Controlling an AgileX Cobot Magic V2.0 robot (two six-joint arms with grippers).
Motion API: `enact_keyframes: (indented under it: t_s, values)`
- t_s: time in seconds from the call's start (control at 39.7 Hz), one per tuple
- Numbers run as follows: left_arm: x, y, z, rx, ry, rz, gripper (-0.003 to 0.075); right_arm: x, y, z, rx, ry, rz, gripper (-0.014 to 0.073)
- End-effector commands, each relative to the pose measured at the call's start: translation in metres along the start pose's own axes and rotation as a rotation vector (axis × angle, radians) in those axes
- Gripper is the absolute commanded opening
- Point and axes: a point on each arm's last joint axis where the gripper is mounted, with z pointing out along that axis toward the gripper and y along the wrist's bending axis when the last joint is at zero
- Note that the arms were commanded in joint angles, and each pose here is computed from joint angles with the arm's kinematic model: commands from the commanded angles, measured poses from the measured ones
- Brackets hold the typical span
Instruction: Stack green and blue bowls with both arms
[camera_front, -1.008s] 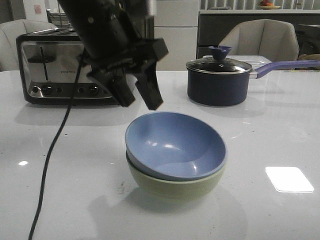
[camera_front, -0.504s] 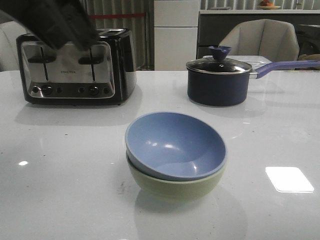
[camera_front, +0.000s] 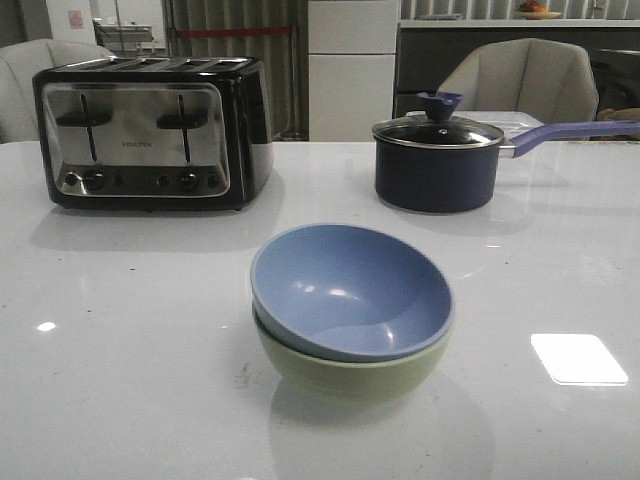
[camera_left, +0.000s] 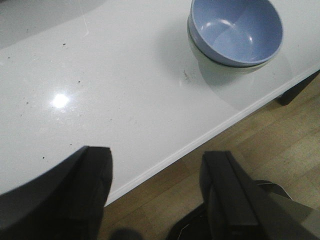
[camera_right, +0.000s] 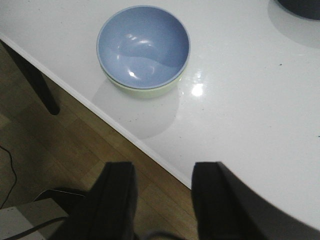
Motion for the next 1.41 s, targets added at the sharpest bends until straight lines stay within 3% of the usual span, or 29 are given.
enact_keyframes:
  t_s: [0.0,0.28,0.53,0.68,1.39]
  values:
    - [0.002,0.0,-0.013,-0.005,-0.123,-0.014,0.0457,-0.012,-0.001,-0.005,0.015,-0.09,-0.008,0.0394]
    - [0.016,-0.001,-0.017,-0.003,-0.145,-0.014,0.0445,-0.011,-0.001,-0.005,0.012,-0.073,-0.008,0.0367]
    - [0.016,-0.001,-0.017,-0.003,-0.149,-0.014,0.0223,-0.009,0.0,-0.005,0.01,-0.057,-0.008,0.0099]
    - [0.015,0.0,-0.017,-0.003,-0.158,-0.014,0.0101,-0.009,0.0,-0.005,0.009,-0.053,-0.008,0.0028]
    - [0.008,0.0,-0.018,-0.005,-0.233,-0.014,0.0098,-0.008,0.0,-0.005,0.007,-0.042,-0.008,0.0028]
